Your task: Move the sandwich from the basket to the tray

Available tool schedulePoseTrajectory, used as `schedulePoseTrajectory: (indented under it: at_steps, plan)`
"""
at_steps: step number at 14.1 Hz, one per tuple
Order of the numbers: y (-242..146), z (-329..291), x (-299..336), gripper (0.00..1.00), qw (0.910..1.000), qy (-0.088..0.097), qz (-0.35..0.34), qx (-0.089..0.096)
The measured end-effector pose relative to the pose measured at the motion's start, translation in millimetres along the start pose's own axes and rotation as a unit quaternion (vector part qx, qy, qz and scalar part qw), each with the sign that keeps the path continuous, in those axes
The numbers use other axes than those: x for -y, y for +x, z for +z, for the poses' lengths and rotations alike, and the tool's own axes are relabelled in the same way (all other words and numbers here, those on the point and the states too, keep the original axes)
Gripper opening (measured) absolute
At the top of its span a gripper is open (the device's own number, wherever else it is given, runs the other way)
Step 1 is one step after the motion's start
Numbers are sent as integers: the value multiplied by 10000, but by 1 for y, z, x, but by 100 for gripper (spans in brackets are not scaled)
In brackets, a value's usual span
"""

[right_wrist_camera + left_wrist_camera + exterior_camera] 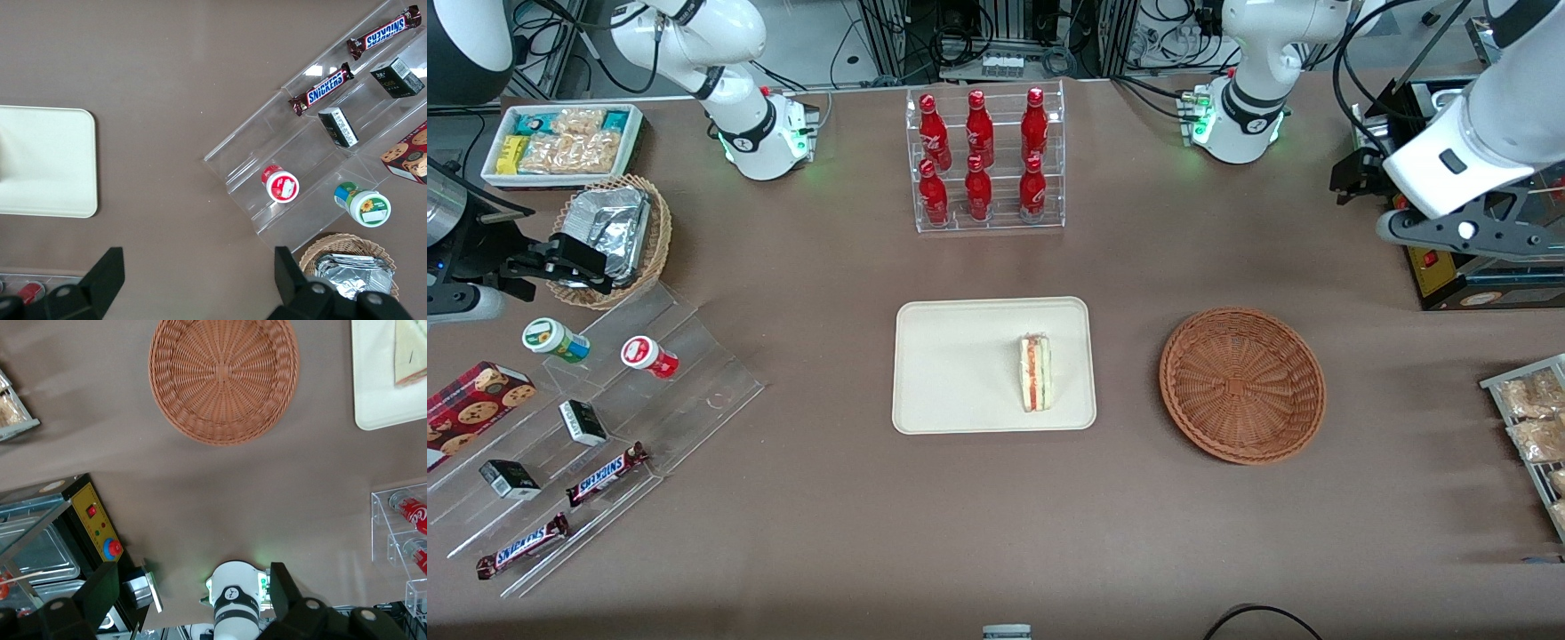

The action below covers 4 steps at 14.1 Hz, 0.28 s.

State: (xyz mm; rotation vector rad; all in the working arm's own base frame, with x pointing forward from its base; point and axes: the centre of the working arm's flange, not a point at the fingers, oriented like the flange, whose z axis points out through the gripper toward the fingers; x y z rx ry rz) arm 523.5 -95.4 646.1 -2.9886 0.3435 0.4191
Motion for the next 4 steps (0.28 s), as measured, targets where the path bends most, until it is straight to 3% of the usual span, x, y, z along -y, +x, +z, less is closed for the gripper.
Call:
schedulePoseTrajectory:
  at_steps: [4]
  plan:
    - [8,31,0,100,9996,2,14,265]
